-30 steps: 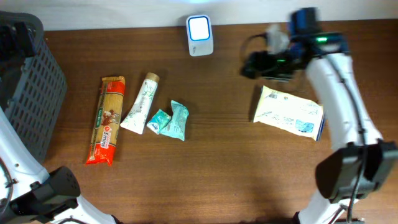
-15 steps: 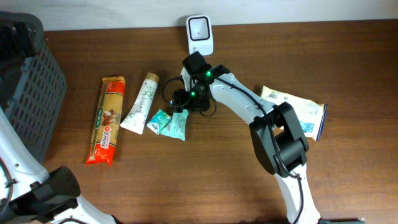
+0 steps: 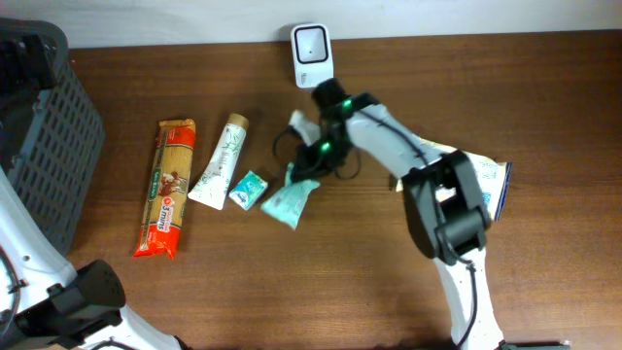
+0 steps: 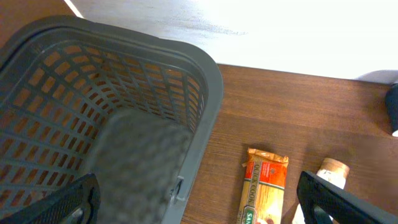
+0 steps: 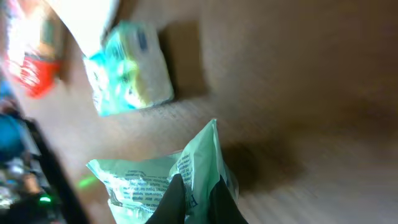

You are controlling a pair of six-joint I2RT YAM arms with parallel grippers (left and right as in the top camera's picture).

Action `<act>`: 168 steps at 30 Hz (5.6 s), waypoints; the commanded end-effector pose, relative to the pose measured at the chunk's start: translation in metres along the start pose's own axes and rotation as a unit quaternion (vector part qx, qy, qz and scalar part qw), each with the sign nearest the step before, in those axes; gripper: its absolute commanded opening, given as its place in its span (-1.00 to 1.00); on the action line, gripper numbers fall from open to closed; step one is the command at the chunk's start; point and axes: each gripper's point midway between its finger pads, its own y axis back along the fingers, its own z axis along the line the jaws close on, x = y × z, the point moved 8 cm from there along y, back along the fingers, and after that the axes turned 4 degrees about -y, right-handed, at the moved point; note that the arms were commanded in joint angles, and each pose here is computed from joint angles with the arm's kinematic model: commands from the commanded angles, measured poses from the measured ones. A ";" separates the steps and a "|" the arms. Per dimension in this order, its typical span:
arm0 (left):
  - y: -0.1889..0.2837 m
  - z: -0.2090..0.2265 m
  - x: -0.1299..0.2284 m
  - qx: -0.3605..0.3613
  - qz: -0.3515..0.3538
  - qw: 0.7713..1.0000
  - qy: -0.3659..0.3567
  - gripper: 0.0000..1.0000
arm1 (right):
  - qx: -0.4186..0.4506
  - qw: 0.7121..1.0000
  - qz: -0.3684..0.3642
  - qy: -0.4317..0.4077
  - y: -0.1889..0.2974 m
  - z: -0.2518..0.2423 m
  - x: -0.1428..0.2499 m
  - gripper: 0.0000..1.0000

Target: Scan the item barcode

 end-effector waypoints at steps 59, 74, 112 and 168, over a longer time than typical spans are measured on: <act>0.007 -0.001 -0.003 0.001 -0.012 1.000 -0.009 0.98 | 0.263 0.877 -0.197 -0.350 0.308 -0.069 0.109 -0.92; 0.007 -0.001 -0.003 0.001 -0.012 1.000 -0.009 0.98 | 0.065 0.972 -0.136 -0.182 0.131 0.026 -0.014 0.19; 0.007 -0.001 -0.003 0.001 -0.012 1.000 -0.009 0.98 | 0.096 0.901 0.056 0.420 -0.095 0.084 -0.008 0.16; 0.007 -0.001 -0.003 0.001 -0.012 1.000 -0.009 0.98 | 0.521 0.739 -0.326 0.277 0.119 -0.019 -0.185 -0.92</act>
